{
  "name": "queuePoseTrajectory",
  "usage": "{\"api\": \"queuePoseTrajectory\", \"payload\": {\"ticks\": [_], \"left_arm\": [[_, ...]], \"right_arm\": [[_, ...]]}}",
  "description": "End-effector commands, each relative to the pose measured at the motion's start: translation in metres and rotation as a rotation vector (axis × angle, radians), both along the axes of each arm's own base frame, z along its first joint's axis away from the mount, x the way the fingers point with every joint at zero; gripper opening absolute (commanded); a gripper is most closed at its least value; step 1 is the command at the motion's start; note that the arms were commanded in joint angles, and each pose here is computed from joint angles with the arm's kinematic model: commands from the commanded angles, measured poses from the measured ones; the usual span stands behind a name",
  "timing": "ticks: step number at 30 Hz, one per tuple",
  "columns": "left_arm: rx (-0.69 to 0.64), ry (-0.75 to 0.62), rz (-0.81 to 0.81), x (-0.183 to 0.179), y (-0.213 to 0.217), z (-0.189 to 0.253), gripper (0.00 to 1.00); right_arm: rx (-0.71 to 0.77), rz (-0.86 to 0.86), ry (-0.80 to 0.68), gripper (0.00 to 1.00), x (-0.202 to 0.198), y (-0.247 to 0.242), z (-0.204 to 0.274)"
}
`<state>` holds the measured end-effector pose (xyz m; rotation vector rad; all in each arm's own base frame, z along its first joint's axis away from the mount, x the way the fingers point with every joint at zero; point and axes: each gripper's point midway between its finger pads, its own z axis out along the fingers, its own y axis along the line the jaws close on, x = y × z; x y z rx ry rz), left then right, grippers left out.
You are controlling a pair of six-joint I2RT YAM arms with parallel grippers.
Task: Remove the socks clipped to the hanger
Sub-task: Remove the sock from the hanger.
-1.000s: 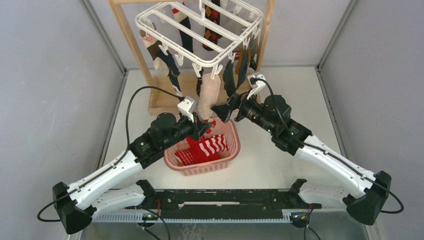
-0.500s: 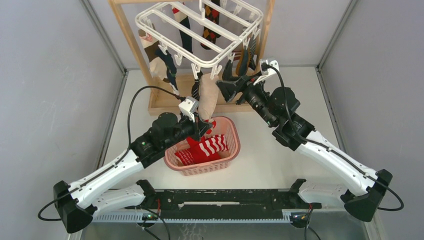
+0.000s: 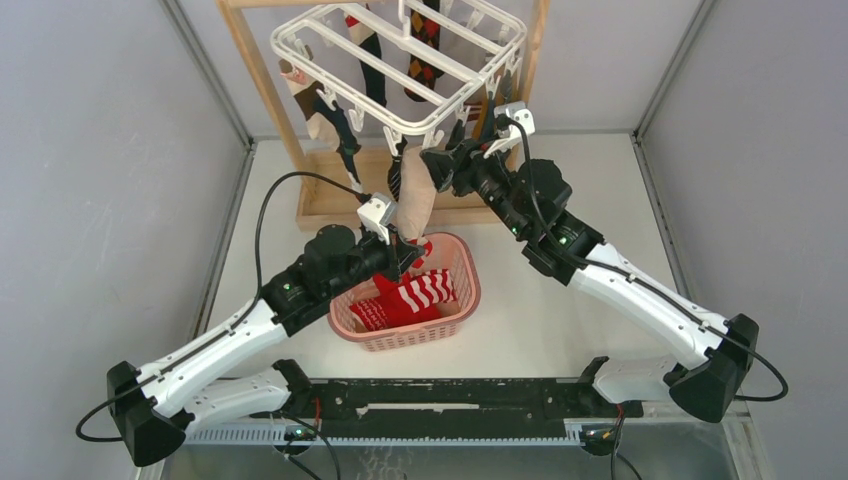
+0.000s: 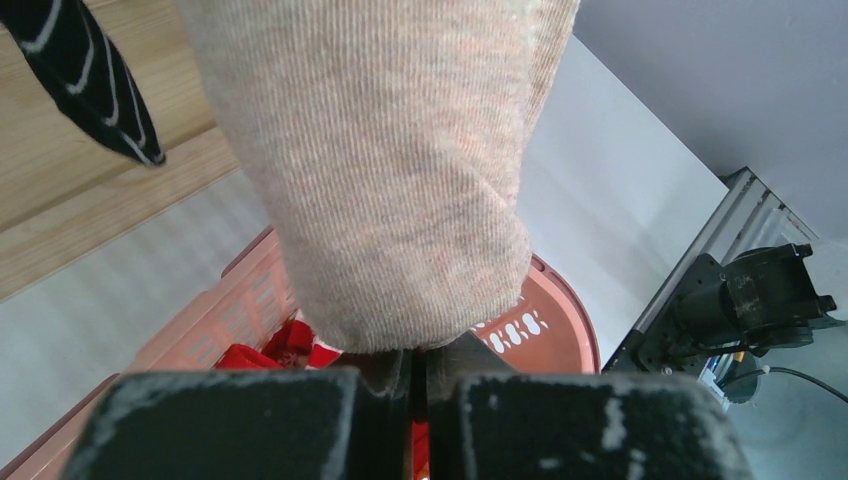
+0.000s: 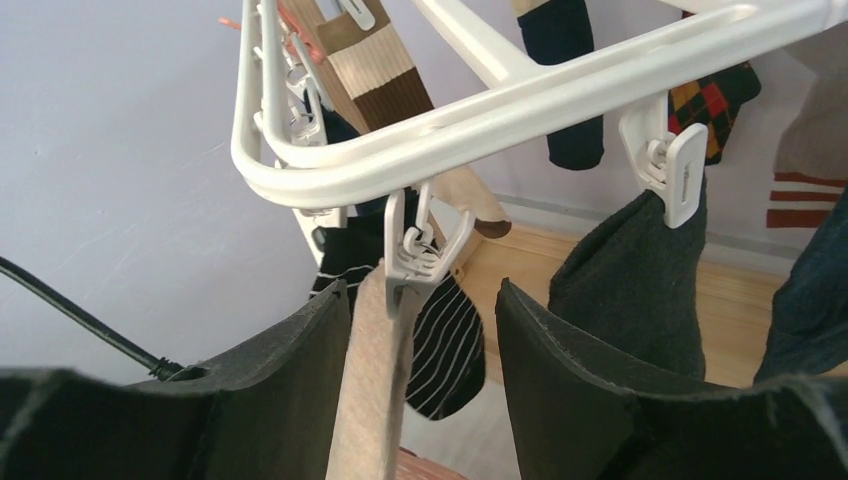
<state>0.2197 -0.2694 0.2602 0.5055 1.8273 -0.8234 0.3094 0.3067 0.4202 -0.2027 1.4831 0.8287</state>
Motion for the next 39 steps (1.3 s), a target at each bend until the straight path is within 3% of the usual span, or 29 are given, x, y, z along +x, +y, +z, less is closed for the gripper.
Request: {"api": "queuePoseTrajectory", "payload": {"ticks": [1, 35, 39], "left_arm": [[-0.071, -0.062, -0.004, 0.001, -0.004, 0.041, 0.0], [-0.075, -0.058, -0.016, 0.0, -0.005, 0.038, 0.0], [-0.074, -0.058, -0.017, -0.001, -0.005, 0.038, 0.0]], "right_arm": [[0.063, -0.053, -0.087, 0.62, 0.004, -0.011, 0.038], [0.16, -0.123, -0.114, 0.53, 0.025, -0.013, 0.052], [0.164, -0.115, -0.115, 0.42, 0.025, -0.011, 0.052]]}}
